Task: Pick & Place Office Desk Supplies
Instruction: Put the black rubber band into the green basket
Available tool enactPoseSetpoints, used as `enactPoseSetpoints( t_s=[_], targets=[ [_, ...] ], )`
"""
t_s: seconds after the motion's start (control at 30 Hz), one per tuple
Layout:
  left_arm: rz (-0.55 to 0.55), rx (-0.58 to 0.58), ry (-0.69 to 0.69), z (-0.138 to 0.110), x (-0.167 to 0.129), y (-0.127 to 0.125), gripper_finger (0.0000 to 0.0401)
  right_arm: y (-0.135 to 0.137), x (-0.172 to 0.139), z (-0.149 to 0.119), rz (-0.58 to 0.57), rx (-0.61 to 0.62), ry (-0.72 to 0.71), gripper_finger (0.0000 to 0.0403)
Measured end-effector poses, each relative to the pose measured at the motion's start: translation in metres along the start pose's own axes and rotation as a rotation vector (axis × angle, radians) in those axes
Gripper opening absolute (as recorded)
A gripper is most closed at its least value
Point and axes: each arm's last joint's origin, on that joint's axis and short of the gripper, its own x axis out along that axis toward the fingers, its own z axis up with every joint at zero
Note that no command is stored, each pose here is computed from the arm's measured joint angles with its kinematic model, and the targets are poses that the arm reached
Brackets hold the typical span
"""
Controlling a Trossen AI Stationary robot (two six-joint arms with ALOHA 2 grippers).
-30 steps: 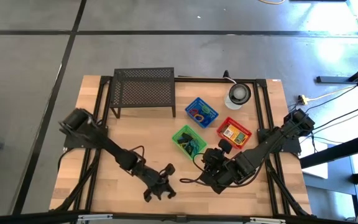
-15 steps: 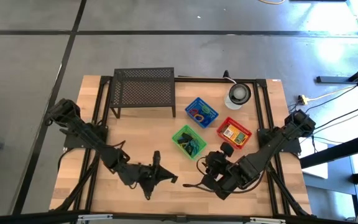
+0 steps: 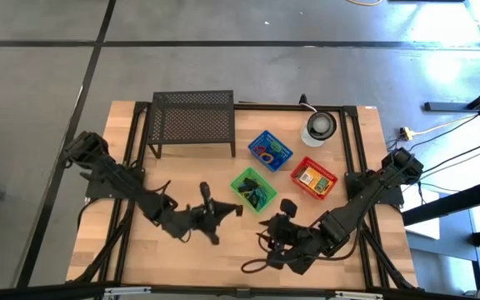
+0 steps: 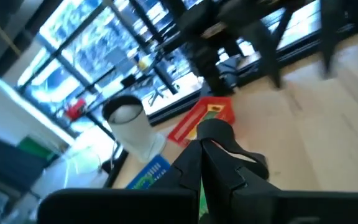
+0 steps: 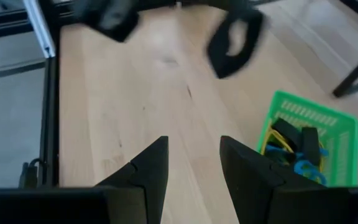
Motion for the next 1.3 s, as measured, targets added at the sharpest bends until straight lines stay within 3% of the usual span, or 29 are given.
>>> enactPoseSetpoints(
  t_s=[0.27,0.57,0.8,1.13,1.3],
  targets=[
    [0.045,-0.171,0.077,-0.024,0.043,0.021,0.0003,0.002,0.0,0.001,0.012,-0.027,-0.012,0.0146],
    [0.115,-0.16,0.223,-0.07,0.087,0.022,0.0003,0.0,0.0,0.002,-0.02,-0.058,-0.035,0.0146],
    [0.073,-0.113,0.318,-0.106,0.107,0.007,0.0003,0.001,0.003,-0.002,-0.021,-0.176,-0.017,0.0146],
    [0.067,-0.151,0.307,-0.109,0.111,0.007,0.0006,0.001,0.007,-0.004,-0.084,-0.23,-0.047,0.0146],
    [0.063,-0.152,0.302,-0.107,0.109,0.005,0.0034,0.002,0.012,-0.006,-0.1,-0.253,-0.047,0.0146]
  ],
)
